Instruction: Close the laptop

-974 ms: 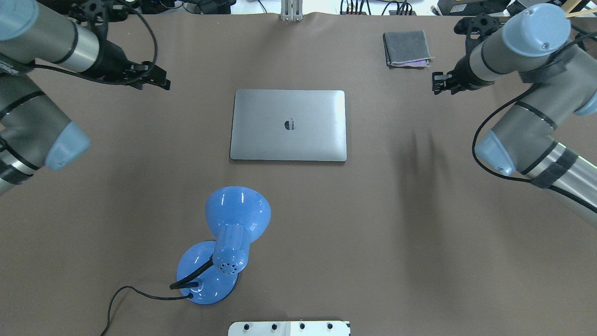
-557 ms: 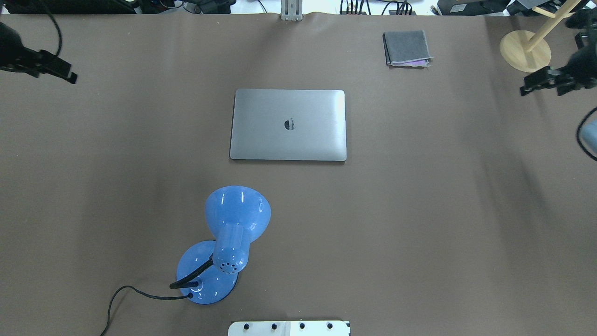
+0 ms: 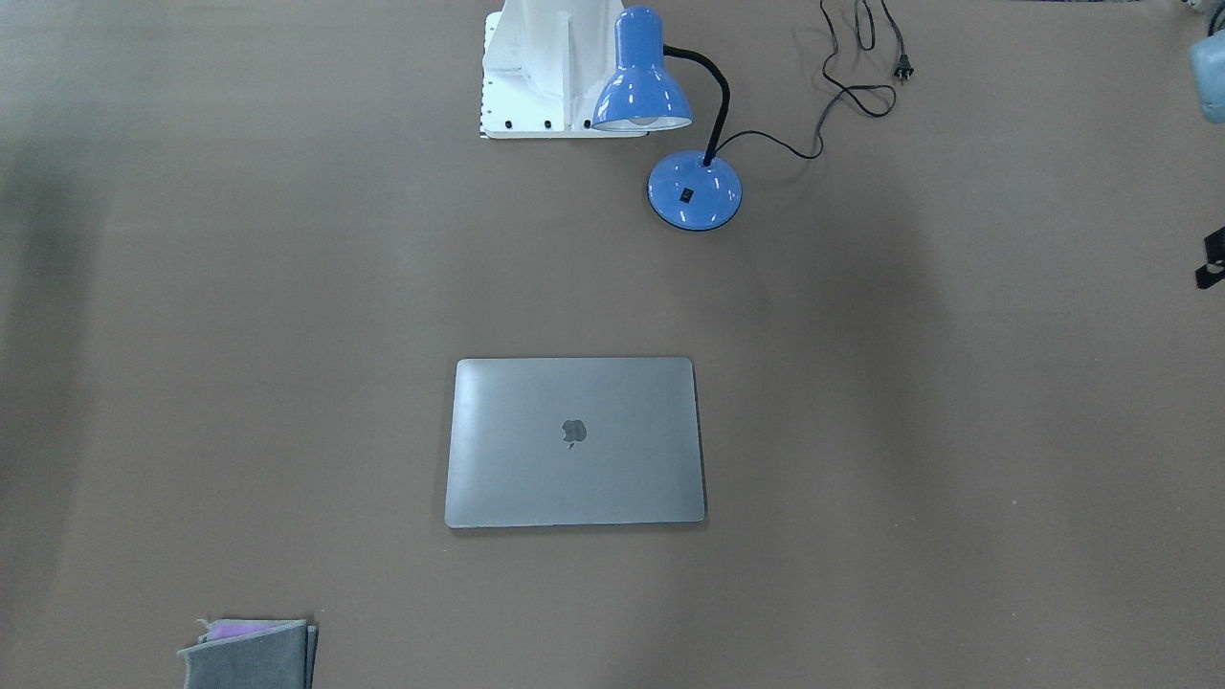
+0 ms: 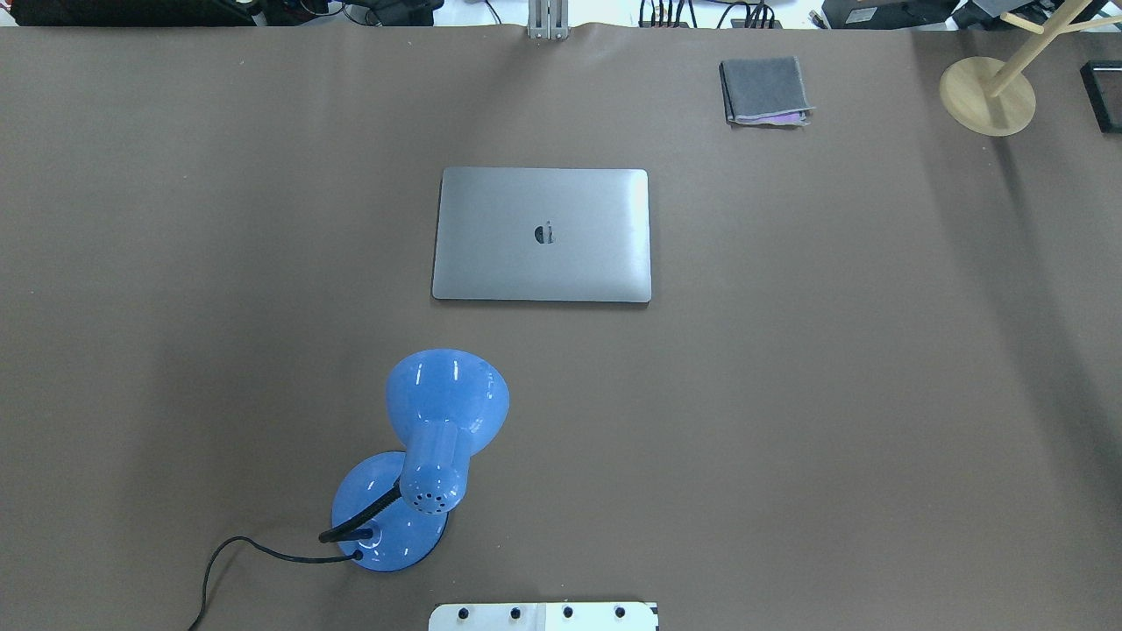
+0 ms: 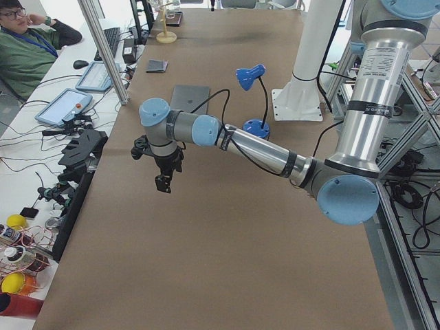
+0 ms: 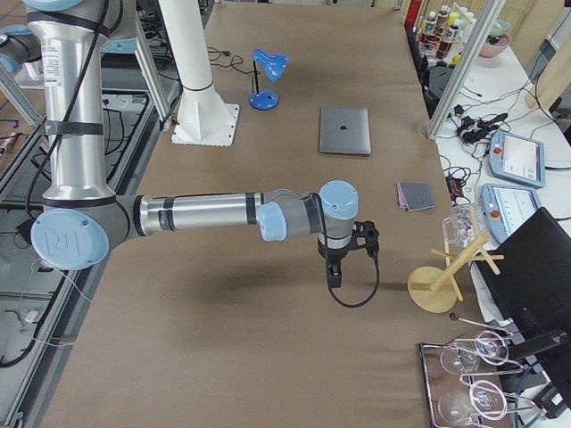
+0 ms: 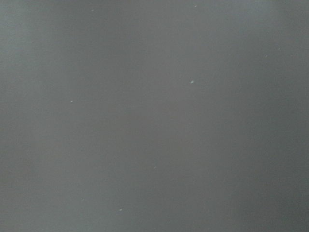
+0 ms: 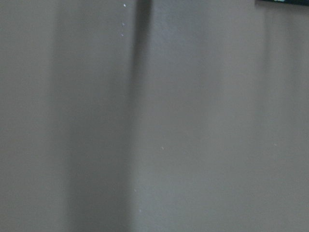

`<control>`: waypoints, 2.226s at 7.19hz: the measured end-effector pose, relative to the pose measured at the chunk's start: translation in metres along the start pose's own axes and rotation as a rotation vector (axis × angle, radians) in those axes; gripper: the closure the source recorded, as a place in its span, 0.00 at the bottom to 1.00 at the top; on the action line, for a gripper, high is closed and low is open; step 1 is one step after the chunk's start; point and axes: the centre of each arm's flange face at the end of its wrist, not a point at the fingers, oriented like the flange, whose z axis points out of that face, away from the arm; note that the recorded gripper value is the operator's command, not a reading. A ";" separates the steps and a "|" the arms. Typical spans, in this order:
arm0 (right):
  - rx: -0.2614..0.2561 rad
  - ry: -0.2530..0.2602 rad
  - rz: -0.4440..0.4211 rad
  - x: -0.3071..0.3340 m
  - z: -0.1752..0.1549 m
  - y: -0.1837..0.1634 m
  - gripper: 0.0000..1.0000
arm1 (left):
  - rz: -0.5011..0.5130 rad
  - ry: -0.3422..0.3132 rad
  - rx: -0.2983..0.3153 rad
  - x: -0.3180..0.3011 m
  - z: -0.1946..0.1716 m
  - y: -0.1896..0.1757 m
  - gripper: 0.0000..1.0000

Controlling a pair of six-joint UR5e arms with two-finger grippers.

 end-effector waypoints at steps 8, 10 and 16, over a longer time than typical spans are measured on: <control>-0.112 0.136 0.065 0.046 -0.010 0.098 0.00 | -0.001 0.041 -0.002 -0.085 0.034 0.120 0.01; -0.111 0.111 0.067 0.044 -0.010 0.098 0.00 | -0.003 0.042 -0.007 -0.086 0.037 0.122 0.01; -0.113 0.102 0.065 0.042 -0.008 0.098 0.00 | -0.013 0.047 -0.016 -0.088 0.042 0.131 0.01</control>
